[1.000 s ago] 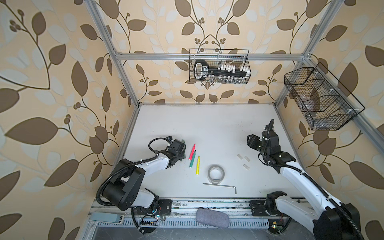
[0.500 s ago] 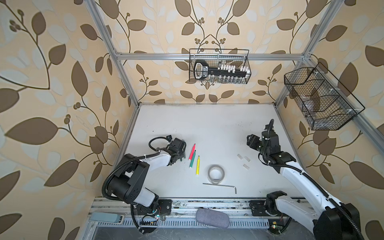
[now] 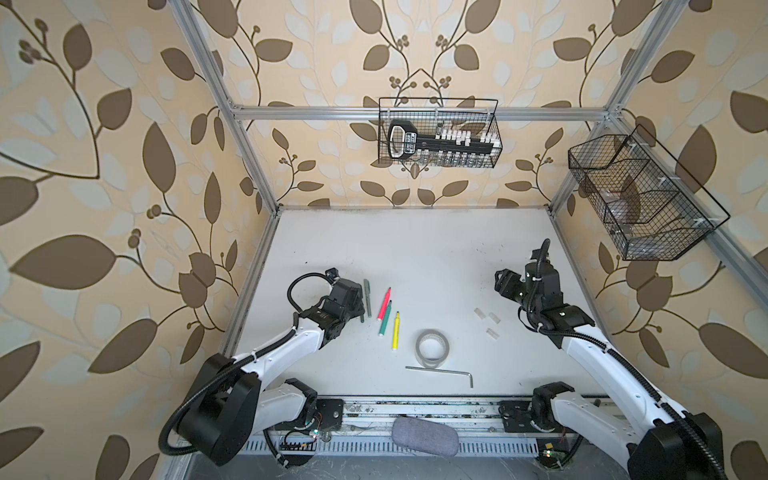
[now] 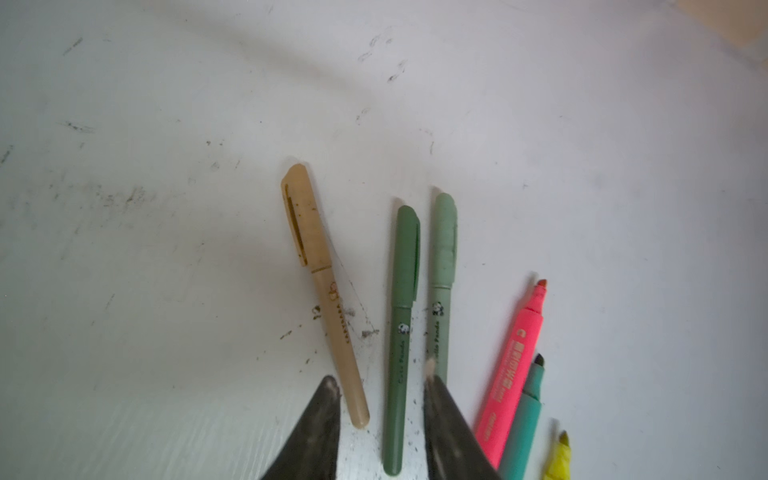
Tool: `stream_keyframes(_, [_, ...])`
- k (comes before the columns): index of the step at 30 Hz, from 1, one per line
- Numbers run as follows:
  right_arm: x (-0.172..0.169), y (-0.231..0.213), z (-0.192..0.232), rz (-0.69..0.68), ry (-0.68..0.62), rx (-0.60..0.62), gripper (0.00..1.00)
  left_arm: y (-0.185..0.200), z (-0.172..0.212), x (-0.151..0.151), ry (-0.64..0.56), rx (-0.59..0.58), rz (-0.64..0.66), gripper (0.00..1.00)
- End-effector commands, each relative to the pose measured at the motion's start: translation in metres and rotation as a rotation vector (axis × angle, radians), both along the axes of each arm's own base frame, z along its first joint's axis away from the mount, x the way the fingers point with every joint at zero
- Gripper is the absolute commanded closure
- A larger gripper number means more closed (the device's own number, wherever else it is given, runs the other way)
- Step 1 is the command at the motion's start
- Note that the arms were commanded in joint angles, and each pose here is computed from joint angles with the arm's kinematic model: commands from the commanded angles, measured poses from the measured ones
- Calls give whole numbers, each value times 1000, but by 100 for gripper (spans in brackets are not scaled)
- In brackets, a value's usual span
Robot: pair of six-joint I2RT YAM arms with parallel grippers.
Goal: Insert the pens into the pen caps
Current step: 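Grasp the pink highlighter with the left gripper and lift it upright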
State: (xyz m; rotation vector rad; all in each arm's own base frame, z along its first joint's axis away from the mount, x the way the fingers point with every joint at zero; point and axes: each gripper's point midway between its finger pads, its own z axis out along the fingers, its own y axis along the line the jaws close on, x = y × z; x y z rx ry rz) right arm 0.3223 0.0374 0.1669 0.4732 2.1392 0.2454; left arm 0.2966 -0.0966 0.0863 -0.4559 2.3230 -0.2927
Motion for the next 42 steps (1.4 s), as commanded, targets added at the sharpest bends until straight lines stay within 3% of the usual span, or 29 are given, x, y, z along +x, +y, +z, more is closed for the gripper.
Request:
stream_keyframes(1, [2,-4,11,-8,-25,-20,31,-12,20,-5,-64,-35,-62,64])
stream_keyframes(5, [3,-3,8,-7,-16,-21,31,-45,32,-8,-102,-29,-186,63])
stream_keyframes(10, [4,-2,7,-3,-10,-23,31,-86,17,-6,-21,76,-306,66])
stream_keyframes(17, [4,-1,6,3,0,-20,30,-81,-20,3,136,265,-265,68])
stream_keyframes(25, [7,2,-1,13,29,-18,30,-87,-41,6,203,296,-288,66])
stream_keyframes(38, [8,3,-1,19,40,-18,30,-95,-69,15,284,351,-300,72])
stream_keyframes(42, [8,2,-2,18,39,-20,30,-94,-73,15,295,366,-301,84])
